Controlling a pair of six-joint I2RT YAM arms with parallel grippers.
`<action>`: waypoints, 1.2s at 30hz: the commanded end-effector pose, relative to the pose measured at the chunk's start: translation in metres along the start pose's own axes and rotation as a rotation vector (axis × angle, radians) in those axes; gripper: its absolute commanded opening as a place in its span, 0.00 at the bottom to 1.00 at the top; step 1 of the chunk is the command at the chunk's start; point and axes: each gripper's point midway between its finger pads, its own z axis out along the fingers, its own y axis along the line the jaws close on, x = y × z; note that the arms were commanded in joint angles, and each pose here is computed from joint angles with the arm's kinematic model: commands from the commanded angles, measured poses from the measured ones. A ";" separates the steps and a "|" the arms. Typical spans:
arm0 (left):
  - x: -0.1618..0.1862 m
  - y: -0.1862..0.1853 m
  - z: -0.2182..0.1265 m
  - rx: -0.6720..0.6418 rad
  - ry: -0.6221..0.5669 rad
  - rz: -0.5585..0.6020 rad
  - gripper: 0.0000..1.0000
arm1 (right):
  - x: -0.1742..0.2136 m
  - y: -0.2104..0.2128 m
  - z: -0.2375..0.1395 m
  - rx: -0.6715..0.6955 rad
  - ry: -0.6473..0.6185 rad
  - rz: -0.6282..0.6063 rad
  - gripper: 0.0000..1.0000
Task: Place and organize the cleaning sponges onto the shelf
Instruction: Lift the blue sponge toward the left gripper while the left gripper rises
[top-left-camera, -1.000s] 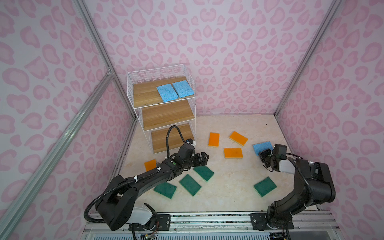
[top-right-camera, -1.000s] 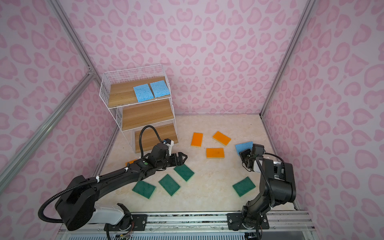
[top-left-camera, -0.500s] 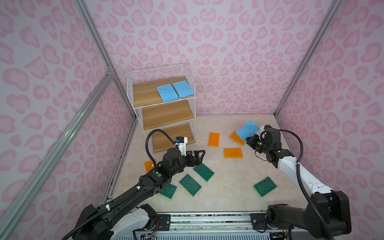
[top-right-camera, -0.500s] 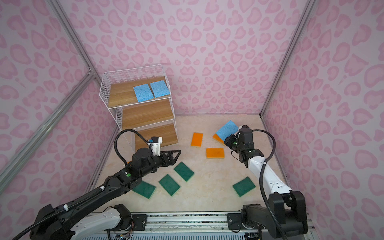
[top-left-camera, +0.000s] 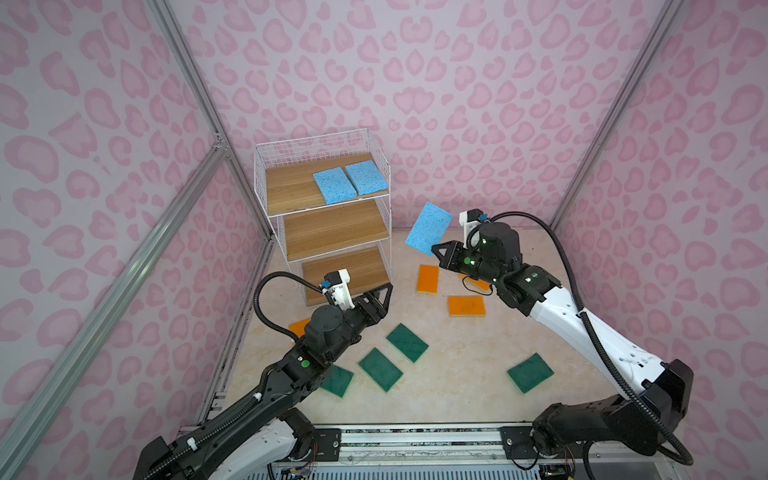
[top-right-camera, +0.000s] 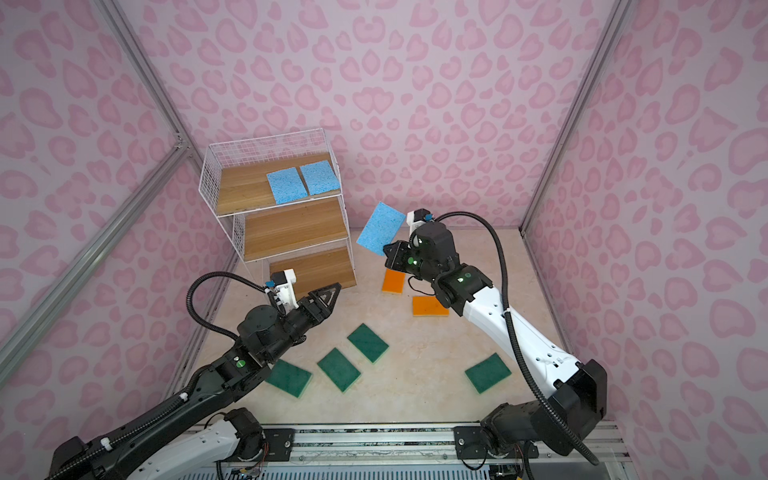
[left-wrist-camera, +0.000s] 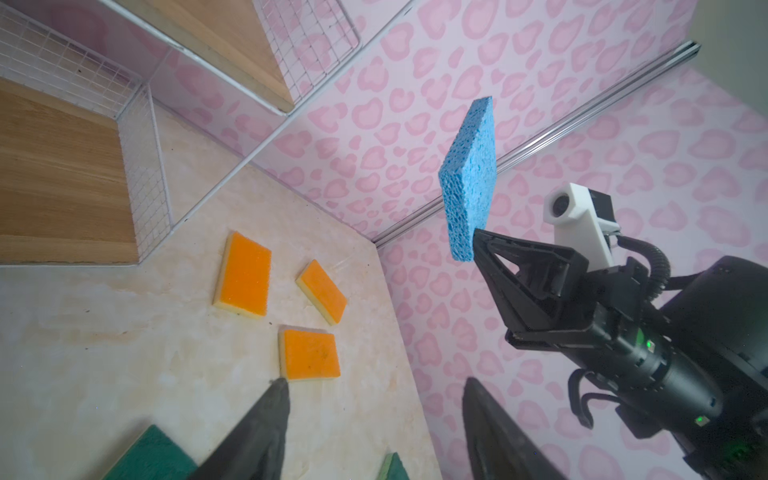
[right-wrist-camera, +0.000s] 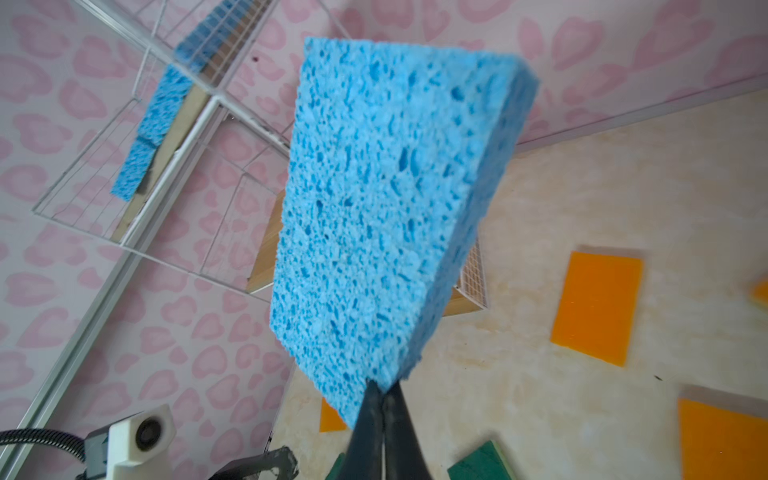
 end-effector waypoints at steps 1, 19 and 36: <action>-0.035 -0.025 -0.009 0.080 -0.175 -0.078 0.67 | 0.001 0.014 0.007 0.006 0.008 -0.031 0.00; -0.080 -0.055 -0.015 0.107 -0.347 -0.076 0.51 | 0.028 0.101 0.039 -0.154 0.104 -0.111 0.00; -0.096 -0.040 -0.013 0.086 -0.383 -0.093 0.52 | 0.055 0.126 0.036 -0.261 0.176 -0.129 0.00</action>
